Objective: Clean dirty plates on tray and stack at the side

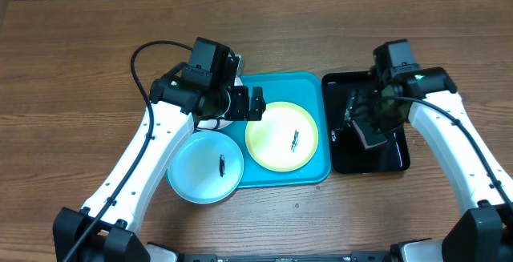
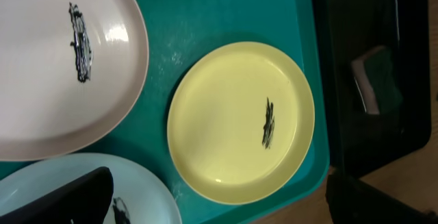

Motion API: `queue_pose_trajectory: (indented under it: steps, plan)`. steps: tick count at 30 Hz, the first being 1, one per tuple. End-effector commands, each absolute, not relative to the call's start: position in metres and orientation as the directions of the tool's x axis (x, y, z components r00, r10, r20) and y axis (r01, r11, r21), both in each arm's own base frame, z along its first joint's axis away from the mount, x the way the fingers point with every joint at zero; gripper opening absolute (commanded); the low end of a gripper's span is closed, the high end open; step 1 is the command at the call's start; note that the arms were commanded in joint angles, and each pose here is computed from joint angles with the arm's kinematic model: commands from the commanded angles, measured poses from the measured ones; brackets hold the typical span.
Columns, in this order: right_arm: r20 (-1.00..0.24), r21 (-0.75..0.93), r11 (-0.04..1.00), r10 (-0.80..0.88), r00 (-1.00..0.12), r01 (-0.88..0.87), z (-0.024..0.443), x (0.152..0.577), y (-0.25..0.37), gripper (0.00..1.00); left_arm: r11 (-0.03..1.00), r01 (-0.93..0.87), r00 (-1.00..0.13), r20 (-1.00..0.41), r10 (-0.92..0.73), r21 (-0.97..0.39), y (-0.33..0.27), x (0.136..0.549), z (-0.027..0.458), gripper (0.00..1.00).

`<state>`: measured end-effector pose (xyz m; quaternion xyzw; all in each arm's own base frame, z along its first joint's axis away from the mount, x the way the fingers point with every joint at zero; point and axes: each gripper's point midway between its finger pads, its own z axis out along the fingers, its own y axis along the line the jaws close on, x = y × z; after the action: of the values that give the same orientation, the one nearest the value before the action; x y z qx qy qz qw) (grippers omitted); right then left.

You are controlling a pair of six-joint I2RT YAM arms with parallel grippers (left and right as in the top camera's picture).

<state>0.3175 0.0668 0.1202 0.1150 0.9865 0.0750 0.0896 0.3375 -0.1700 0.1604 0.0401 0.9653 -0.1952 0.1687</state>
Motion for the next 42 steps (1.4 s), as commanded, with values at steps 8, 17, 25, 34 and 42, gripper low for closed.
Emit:
queue_pose_trajectory:
  steps: [8, 17, 25, 34, 42]
  plan:
    - [-0.198, 0.116, 0.967, 0.248, -0.948, 0.228, 0.126, 0.323, 0.049, 0.80, 0.957, -0.072, -0.962, -0.235, -0.141, -0.282, -0.153, 0.321, 0.136, 0.27]
    - [-0.209, 0.120, 0.966, 0.248, -0.946, 0.227, 0.126, 0.326, 0.049, 0.83, 0.991, -0.056, -0.955, -0.284, -0.088, -0.120, -0.148, 0.326, 0.093, 0.47]
    - [-0.218, 0.100, 0.968, 0.249, -0.944, 0.232, 0.126, 0.326, 0.045, 0.83, 0.991, -0.038, -0.980, -0.187, -0.062, -0.129, -0.164, 0.326, 0.051, 0.43]
    - [-0.224, 0.103, 0.967, 0.249, -0.942, 0.231, 0.127, 0.328, 0.046, 0.83, 0.992, -0.031, -0.991, -0.122, -0.047, -0.124, -0.173, 0.325, 0.013, 0.28]
    - [-0.224, 0.103, 0.967, 0.249, -0.942, 0.231, 0.127, 0.328, 0.046, 0.83, 0.991, -0.033, -0.992, -0.114, -0.048, -0.130, -0.175, 0.327, 0.009, 0.13]
